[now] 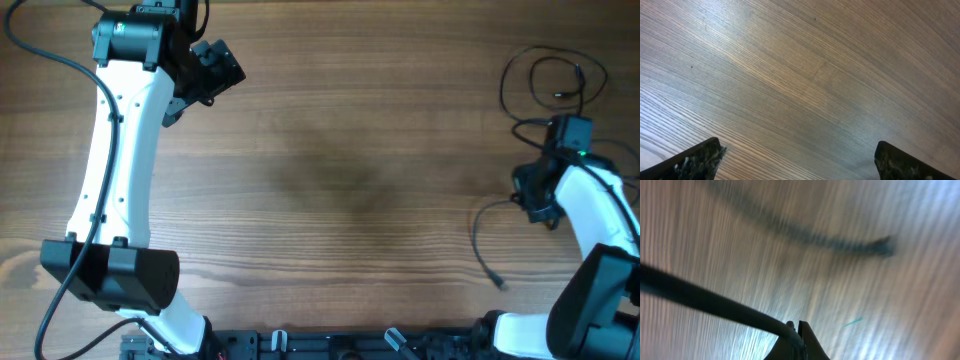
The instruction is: Untangle cables
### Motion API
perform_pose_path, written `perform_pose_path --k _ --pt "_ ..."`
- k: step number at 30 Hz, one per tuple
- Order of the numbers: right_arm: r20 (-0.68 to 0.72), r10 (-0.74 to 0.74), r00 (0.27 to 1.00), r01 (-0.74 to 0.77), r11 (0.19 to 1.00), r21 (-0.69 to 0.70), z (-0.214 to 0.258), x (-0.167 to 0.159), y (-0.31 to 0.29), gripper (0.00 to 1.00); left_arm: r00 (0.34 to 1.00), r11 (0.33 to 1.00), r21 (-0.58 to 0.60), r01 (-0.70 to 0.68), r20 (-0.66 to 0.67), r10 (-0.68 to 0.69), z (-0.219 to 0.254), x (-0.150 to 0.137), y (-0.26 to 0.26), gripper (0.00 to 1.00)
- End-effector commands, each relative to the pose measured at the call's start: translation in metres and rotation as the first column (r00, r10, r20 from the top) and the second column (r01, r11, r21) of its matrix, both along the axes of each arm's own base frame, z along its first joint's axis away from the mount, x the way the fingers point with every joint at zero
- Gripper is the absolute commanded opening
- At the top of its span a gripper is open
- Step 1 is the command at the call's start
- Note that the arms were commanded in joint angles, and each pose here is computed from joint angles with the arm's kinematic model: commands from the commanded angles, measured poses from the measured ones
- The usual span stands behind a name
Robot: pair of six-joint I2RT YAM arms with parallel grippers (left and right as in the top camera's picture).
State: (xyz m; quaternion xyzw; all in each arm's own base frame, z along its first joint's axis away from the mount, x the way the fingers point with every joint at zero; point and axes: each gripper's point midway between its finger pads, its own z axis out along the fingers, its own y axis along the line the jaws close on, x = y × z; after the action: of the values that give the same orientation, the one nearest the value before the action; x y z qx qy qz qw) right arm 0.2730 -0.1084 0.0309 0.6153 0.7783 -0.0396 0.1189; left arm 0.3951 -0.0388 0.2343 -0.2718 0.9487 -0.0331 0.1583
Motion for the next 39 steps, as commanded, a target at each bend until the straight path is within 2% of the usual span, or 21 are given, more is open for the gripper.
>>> perform_pose_path --k 1,6,12,13,15,16,19,22,26,29,33,35,38,39 --pt "0.02 0.244 0.97 -0.245 0.968 0.054 -0.007 0.016 0.043 0.04 1.0 1.0 0.004 -0.01 0.017 0.01 0.006 -0.001 0.001 1.0" --pt "0.035 0.42 0.907 -0.422 0.906 0.042 -0.006 0.028 0.094 0.05 1.0 1.0 0.004 -0.01 0.017 0.01 0.006 -0.001 0.001 1.0" --pt "0.051 0.286 0.957 -0.288 0.958 0.017 -0.005 0.03 0.089 0.04 1.0 1.0 0.004 -0.01 0.017 0.01 0.006 -0.001 0.001 1.0" --pt "0.053 0.287 0.956 -0.288 0.957 0.014 -0.005 0.031 0.089 0.08 1.0 1.0 0.004 -0.01 0.017 0.01 0.006 -0.001 0.001 1.0" --pt "0.05 0.295 0.954 -0.296 0.955 -0.003 -0.004 0.031 0.087 0.24 1.0 1.0 0.004 -0.01 0.017 0.01 0.006 -0.001 0.001 1.0" --pt "0.046 0.323 0.945 -0.323 0.946 -0.015 -0.004 0.033 0.086 0.39 1.0 1.0 0.004 -0.01 0.017 0.01 0.006 -0.001 0.001 1.0" --pt "0.03 0.497 0.867 -0.493 0.866 -0.079 0.0 0.043 0.084 0.99 1.0 1.0 0.004 -0.01 0.017 0.01 0.006 -0.001 0.001 1.0" --pt "0.033 0.606 0.795 -0.598 0.791 -0.13 0.018 0.056 0.084 1.0 1.0 1.0 0.004 -0.01 0.017 0.01 0.006 -0.001 0.001 1.0" --pt "0.074 0.614 0.786 -0.6 0.785 -0.154 0.056 0.055 0.085 1.0 1.0 1.0 0.004 -0.01 0.017 0.01 0.006 -0.001 0.001 1.0" --pt "0.091 0.578 0.811 -0.567 0.815 -0.121 0.075 0.032 0.088 1.0 1.0 1.0 0.004 -0.01 0.017 0.01 0.006 -0.001 0.001 1.0" --pt "0.021 0.555 0.831 -0.553 0.831 -0.064 0.085 -0.011 0.088 1.0 1.0 1.0 0.004 -0.01 0.017 0.01 0.006 -0.001 0.001 1.0" --pt "-0.02 0.518 0.855 -0.518 0.855 0.012 0.078 -0.035 0.093 1.0 1.0 1.0 0.004 -0.01 0.017 0.01 0.006 -0.001 0.001 1.0" --pt "-0.036 0.554 0.832 -0.548 0.83 0.1 0.068 -0.049 0.105 0.99 1.0 1.0 0.004 -0.01 0.017 0.01 0.006 -0.001 0.001 1.0" --pt "-0.028 0.609 0.793 -0.603 0.79 0.106 0.064 -0.048 0.108 0.97 1.0 1.0 0.004 -0.01 0.017 0.01 0.006 -0.001 0.001 0.99"
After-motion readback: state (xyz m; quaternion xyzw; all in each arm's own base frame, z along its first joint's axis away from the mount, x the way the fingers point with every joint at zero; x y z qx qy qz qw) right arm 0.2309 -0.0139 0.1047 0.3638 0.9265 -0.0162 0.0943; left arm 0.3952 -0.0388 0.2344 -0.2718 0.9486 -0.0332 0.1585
